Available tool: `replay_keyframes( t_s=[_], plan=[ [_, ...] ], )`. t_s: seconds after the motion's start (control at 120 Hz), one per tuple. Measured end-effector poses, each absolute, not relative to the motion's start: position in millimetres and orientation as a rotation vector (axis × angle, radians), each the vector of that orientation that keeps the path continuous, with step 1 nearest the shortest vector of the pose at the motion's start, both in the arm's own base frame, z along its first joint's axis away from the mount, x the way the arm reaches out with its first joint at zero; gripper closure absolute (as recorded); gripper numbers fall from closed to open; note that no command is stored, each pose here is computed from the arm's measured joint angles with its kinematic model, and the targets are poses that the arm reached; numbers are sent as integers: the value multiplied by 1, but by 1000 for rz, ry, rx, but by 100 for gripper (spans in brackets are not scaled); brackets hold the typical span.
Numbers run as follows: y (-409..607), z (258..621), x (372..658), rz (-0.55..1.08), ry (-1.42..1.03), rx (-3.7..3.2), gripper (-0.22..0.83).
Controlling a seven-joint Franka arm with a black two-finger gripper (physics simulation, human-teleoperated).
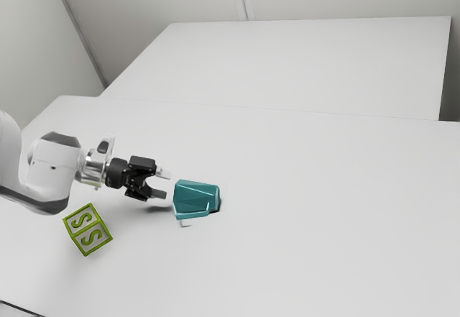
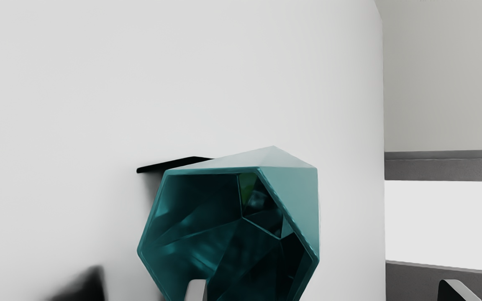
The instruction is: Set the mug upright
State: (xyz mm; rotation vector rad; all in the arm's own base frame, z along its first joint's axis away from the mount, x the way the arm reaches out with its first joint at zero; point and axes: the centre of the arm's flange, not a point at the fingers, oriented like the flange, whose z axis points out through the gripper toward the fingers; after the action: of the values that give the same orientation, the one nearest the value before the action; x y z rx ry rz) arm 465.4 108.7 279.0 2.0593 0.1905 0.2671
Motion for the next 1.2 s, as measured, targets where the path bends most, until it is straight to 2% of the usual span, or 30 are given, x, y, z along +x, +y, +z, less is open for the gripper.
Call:
replay_keyframes(
  t_s=[0.883,0.942,1.092,1.2],
  plan=[
    [60,272,477,287,217,2033,1],
    [59,272,477,289,222,2035,7],
    [62,272,478,297,244,2047,43],
    [61,272,479,295,251,2052,60]
  ],
)
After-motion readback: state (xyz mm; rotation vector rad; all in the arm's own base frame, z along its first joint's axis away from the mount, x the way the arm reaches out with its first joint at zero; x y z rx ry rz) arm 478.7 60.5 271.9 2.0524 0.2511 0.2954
